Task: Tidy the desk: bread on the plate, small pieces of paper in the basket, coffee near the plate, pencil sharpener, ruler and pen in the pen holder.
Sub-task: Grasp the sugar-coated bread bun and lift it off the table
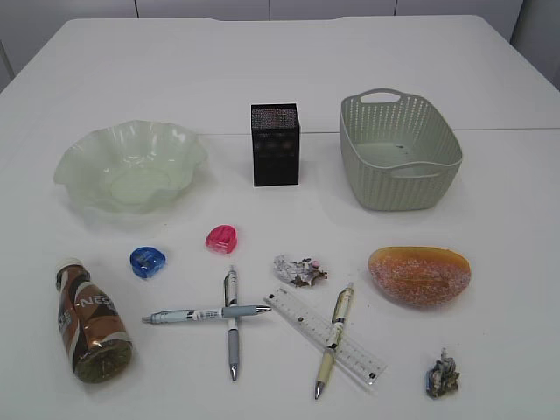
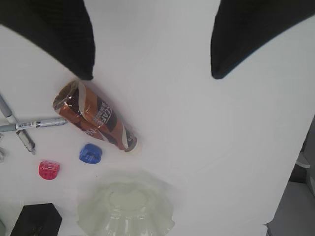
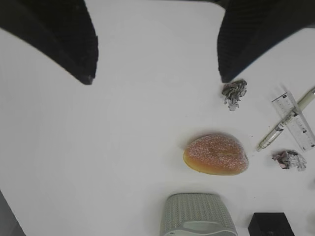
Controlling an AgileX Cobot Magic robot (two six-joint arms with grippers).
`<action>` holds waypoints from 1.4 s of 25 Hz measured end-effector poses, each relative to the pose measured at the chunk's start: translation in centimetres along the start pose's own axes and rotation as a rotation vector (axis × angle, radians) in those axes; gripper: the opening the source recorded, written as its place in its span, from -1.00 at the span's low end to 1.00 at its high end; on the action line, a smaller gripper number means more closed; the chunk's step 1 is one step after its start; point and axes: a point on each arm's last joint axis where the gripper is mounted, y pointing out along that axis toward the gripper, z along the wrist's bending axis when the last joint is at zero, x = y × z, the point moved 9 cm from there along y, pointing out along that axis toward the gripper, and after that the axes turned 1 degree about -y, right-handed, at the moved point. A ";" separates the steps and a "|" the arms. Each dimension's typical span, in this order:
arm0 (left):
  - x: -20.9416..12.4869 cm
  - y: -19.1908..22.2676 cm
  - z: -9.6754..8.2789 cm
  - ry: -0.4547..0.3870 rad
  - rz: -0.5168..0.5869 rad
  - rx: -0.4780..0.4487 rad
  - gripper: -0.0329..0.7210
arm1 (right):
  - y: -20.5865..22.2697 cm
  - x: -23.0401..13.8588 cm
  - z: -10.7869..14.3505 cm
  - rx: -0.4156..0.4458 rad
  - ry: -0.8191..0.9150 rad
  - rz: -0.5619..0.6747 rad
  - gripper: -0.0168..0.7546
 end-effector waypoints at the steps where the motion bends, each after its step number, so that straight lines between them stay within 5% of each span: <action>1: 0.0 0.0 0.0 0.000 0.000 0.000 0.49 | 0.0 0.0 0.0 0.000 0.000 0.000 0.48; 24: 0.0 0.1 -0.1 0.009 0.012 -0.017 0.37 | 0.0 0.0 0.3 0.015 0.007 -0.001 0.48; 35: 2.2 1.1 -0.2 0.005 0.152 -0.017 0.35 | 0.5 -0.2 0.2 0.010 0.064 0.042 0.48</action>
